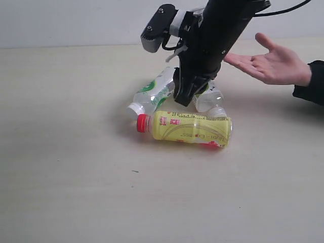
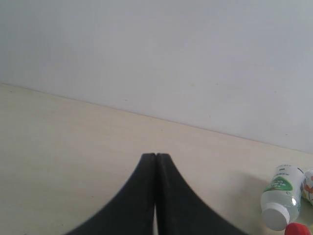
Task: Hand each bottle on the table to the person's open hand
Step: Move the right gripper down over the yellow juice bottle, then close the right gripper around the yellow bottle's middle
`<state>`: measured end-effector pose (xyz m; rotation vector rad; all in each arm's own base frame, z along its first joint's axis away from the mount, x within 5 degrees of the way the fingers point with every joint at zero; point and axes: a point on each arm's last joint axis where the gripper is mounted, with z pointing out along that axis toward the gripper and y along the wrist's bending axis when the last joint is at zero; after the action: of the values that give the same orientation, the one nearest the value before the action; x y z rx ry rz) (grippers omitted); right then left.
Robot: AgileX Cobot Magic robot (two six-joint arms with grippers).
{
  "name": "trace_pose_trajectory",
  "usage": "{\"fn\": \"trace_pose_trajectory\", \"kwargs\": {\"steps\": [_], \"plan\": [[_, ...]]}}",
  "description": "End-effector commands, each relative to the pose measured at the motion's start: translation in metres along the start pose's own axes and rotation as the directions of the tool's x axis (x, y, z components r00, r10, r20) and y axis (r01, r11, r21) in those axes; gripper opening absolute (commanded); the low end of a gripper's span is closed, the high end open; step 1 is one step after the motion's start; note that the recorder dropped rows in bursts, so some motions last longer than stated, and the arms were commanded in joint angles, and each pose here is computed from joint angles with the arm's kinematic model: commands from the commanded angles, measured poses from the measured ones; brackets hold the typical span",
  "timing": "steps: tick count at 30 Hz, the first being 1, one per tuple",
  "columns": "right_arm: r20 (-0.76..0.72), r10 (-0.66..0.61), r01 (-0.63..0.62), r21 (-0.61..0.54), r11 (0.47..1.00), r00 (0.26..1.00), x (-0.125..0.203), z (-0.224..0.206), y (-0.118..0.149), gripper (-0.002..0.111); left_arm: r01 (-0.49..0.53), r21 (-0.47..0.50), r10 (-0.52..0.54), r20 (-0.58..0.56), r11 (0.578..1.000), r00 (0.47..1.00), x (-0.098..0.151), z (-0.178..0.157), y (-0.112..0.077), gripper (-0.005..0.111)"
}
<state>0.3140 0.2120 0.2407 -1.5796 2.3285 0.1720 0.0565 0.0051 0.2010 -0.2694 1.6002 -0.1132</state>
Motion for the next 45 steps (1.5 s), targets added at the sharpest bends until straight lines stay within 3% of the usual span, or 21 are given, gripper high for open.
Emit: {"fn": "trace_pose_trajectory", "kwargs": {"steps": [1, 7, 17, 45], "plan": [[-0.048, -0.08, 0.078, -0.041, 0.996, 0.996, 0.002, 0.013, 0.0, 0.049, 0.002, 0.005, -0.002, 0.005, 1.0, 1.0, 0.0, 0.0, 0.0, 0.0], [-0.1, -0.118, 0.109, -0.093, 0.99, 0.988, 0.006, 0.038, -0.001, 0.065, 0.002, 0.005, -0.002, 0.005, 1.0, 1.0, 0.0, 0.0, 0.0, 0.0], [-0.068, -0.155, 0.149, -0.087, 0.985, 0.986, 0.004, 0.051, -0.003, 0.076, 0.002, 0.005, -0.002, 0.005, 1.0, 1.0, 0.0, 0.0, 0.0, 0.0], [-0.103, -0.169, 0.154, -0.138, 0.978, 0.98, 0.012, 0.108, -0.005, 0.076, 0.002, 0.005, -0.002, 0.005, 1.0, 1.0, 0.0, 0.0, 0.0, 0.0]]}}
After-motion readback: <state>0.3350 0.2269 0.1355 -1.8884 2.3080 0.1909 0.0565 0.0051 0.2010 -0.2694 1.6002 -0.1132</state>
